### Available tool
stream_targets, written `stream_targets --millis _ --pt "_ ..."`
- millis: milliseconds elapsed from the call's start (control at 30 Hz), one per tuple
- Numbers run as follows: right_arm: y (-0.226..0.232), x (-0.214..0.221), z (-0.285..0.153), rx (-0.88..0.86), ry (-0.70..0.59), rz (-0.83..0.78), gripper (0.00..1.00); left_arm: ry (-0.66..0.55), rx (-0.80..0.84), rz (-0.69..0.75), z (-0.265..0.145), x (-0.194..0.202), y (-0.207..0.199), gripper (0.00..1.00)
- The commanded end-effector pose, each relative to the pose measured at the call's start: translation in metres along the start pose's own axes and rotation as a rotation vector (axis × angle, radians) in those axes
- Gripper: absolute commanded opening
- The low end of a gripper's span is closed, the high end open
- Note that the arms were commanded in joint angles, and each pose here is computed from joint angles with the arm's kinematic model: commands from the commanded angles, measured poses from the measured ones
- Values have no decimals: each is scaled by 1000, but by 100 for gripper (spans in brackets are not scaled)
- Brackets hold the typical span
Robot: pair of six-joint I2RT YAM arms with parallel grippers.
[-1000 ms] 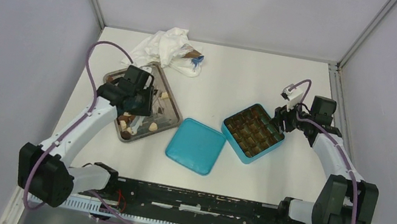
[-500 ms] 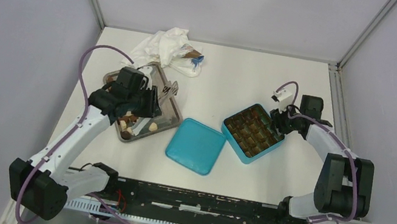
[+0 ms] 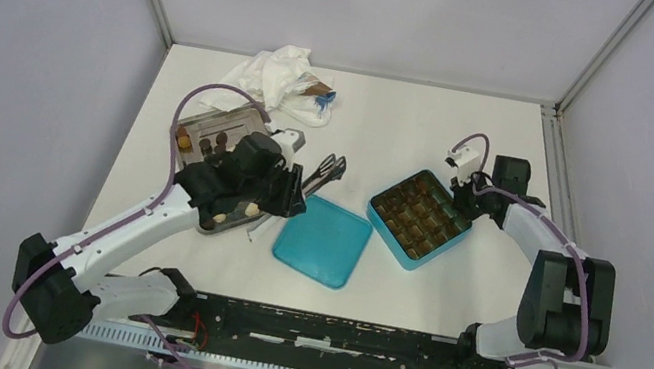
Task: Pack the chocolate
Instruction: Pick up the packing box from the center of the board.
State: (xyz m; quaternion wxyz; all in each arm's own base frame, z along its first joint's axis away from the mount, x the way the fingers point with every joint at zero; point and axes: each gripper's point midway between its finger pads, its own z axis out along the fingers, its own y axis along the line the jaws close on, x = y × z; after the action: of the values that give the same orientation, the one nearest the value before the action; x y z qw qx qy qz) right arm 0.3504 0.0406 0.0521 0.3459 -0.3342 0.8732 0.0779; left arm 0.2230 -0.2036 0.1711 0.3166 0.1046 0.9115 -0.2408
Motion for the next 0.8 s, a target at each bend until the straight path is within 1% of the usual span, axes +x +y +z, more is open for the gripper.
stream_targets --millis 0,200,300,467,767 --pt "-18 -41 -27 111 -139 -86 0 -123 59 8 5 -29 -36 2" --pt "-19 -73 -69 221 -305 -185 0 -166 134 55 6 -31 -67 2" --pt "-16 -85 -86 259 -379 -233 0 -200 136 79 5 -34 -74 2" --pt "-8 -99 -106 294 -481 -289 0 -233 172 120 2 -35 -93 2" --pt "3 -101 -108 259 -514 -315 0 -257 222 209 3 -31 -127 2"
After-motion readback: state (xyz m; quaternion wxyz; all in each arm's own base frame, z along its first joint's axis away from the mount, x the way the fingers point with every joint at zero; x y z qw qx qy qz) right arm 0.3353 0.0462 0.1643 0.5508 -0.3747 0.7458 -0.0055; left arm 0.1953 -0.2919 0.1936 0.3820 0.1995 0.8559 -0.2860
